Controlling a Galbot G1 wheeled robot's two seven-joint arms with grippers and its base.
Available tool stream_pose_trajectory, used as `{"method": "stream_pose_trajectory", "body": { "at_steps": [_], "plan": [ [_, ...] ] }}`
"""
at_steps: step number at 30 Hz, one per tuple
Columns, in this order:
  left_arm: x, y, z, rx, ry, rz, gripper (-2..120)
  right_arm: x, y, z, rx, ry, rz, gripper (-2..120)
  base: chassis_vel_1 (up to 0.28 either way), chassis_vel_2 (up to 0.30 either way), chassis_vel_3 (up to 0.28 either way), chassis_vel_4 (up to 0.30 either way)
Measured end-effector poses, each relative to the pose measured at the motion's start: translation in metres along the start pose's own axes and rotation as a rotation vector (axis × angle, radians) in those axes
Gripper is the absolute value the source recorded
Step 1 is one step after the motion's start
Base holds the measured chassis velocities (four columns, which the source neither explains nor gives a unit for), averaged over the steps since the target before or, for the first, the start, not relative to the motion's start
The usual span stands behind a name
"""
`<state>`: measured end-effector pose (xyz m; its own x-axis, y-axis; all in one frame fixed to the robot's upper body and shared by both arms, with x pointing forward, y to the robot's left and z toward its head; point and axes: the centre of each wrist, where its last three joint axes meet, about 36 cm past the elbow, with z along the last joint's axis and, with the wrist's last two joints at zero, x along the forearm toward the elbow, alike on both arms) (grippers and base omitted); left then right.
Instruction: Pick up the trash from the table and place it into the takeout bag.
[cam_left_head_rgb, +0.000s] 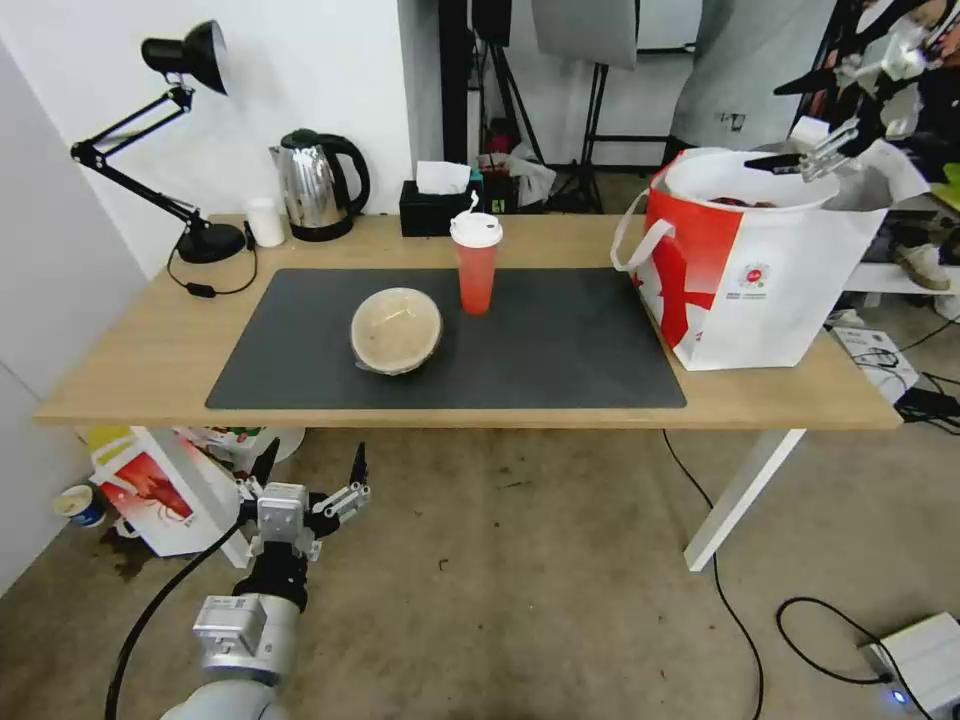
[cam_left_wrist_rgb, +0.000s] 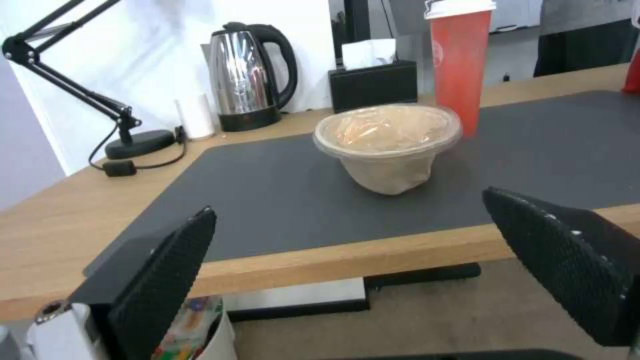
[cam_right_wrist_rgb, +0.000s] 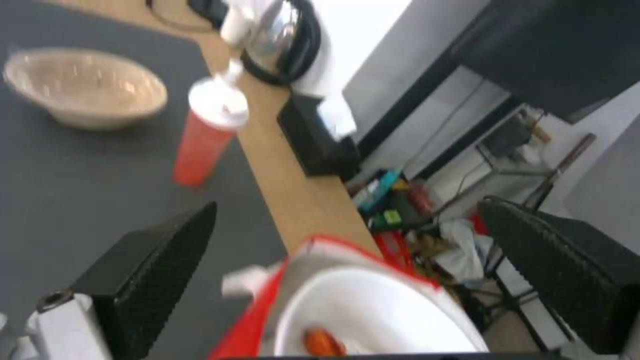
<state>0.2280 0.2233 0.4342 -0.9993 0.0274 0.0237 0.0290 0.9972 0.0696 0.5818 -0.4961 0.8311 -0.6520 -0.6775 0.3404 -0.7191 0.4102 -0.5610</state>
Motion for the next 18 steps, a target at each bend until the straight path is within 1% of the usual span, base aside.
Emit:
{"method": "stream_pose_trajectory", "body": {
  "at_steps": [2,5,6,9,10,13,14,16,17,18],
  "plan": [
    [0.000,0.000,0.000,0.000,0.000,0.000,100,-0.002,0.002,-0.005,-0.011,-0.021,0.008,100,0.000,0.000,0.000,0.000],
    [0.000,0.000,0.000,0.000,0.000,0.000,100,-0.011,0.018,-0.022,-0.082,-0.133,0.072,100,0.000,0.000,0.000,0.000],
    [0.000,0.000,0.000,0.000,0.000,0.000,100,-0.011,0.018,-0.022,-0.082,-0.133,0.072,100,0.000,0.000,0.000,0.000],
    [0.000,0.000,0.000,0.000,0.000,0.000,100,-0.021,0.040,-0.033,-0.179,-0.215,0.130,100,0.000,0.000,0.000,0.000],
    [0.000,0.000,0.000,0.000,0.000,0.000,100,-0.021,0.040,-0.033,-0.179,-0.215,0.130,100,0.000,0.000,0.000,0.000],
    [0.000,0.000,0.000,0.000,0.000,0.000,100,-0.032,0.060,-0.032,-0.220,-0.218,0.140,100,0.000,0.000,0.000,0.000],
    [0.000,0.000,0.000,0.000,0.000,0.000,100,-0.032,0.060,-0.032,-0.220,-0.218,0.140,100,0.000,0.000,0.000,0.000],
    [0.000,0.000,0.000,0.000,0.000,0.000,100,-0.043,0.077,-0.026,-0.233,-0.213,0.143,100,0.000,0.000,0.000,0.000],
    [0.000,0.000,0.000,0.000,0.000,0.000,100,-0.043,0.077,-0.026,-0.233,-0.213,0.143,100,0.000,0.000,0.000,0.000],
    [0.000,0.000,0.000,0.000,0.000,0.000,100,-0.048,0.085,-0.024,-0.240,-0.215,0.144,100,0.000,0.000,0.000,0.000]
  ]
}}
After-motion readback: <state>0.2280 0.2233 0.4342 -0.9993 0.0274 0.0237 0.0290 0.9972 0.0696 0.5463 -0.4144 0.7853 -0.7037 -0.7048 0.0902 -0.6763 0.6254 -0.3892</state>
